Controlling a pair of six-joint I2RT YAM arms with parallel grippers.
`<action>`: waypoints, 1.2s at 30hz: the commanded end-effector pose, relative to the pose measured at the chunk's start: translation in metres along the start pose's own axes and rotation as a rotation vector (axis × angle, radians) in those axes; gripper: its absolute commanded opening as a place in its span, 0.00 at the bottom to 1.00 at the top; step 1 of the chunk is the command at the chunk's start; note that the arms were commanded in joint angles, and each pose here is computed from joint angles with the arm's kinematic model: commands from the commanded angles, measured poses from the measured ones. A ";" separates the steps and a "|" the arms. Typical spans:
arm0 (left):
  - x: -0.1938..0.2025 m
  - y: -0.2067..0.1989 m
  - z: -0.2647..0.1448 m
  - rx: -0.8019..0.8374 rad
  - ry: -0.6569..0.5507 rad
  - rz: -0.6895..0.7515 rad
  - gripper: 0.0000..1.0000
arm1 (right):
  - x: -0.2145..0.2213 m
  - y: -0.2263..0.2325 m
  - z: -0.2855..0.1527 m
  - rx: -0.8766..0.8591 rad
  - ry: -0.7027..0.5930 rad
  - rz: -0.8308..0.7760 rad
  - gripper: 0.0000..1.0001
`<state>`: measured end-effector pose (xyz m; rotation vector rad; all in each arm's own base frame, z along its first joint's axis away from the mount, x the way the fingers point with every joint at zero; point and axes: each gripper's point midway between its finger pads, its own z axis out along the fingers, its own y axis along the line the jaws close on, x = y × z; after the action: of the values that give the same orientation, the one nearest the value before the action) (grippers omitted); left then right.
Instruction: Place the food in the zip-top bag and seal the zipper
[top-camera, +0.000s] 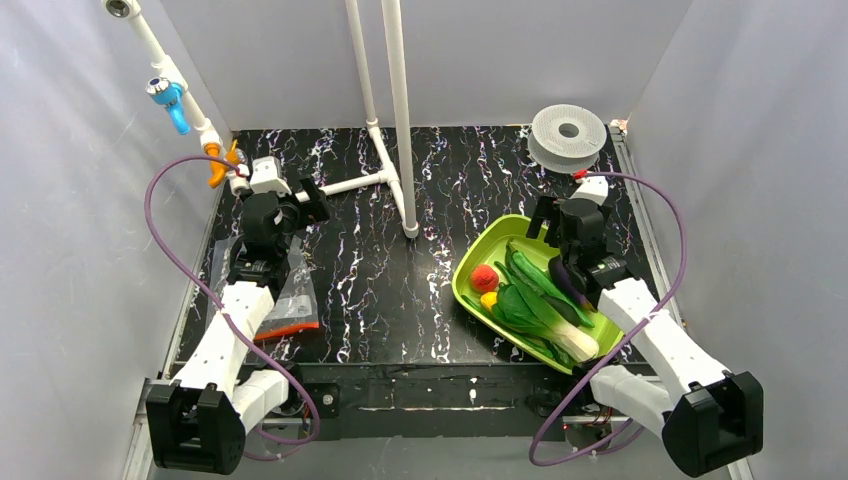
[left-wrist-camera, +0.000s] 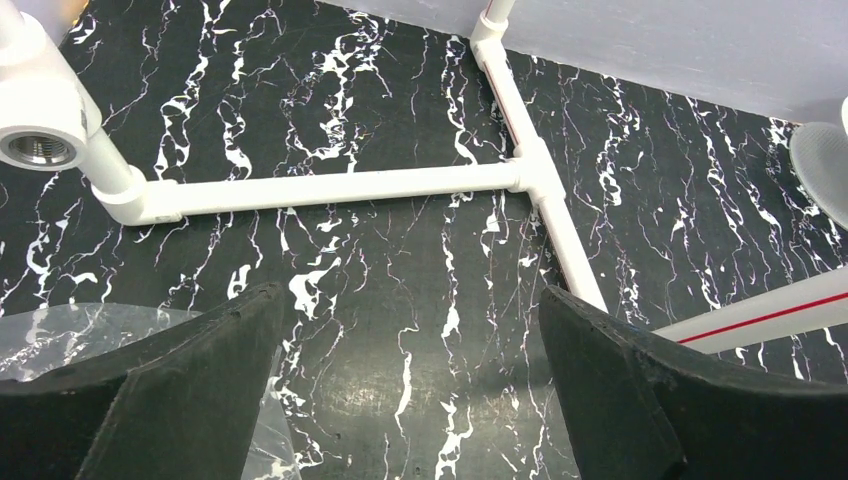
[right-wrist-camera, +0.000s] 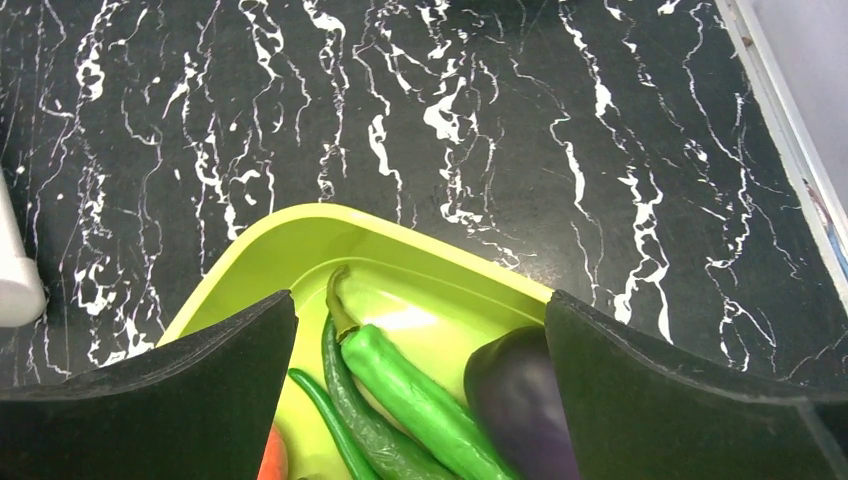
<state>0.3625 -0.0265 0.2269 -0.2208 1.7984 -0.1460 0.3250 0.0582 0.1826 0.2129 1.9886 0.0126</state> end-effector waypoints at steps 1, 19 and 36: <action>-0.026 -0.011 -0.002 0.033 -0.065 -0.007 1.00 | -0.020 0.016 -0.007 -0.022 -0.054 0.018 1.00; -0.020 0.013 -0.013 -0.086 -0.053 0.023 1.00 | 0.041 0.180 -0.077 -0.649 0.141 -0.168 1.00; -0.067 0.059 -0.074 -0.316 -0.268 0.044 0.99 | 0.159 0.402 -0.208 -1.176 -0.198 -0.873 1.00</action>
<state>0.3156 0.0269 0.2867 -0.3509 1.5969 0.1065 0.1358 0.4332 0.1282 -1.3164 1.7026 0.6217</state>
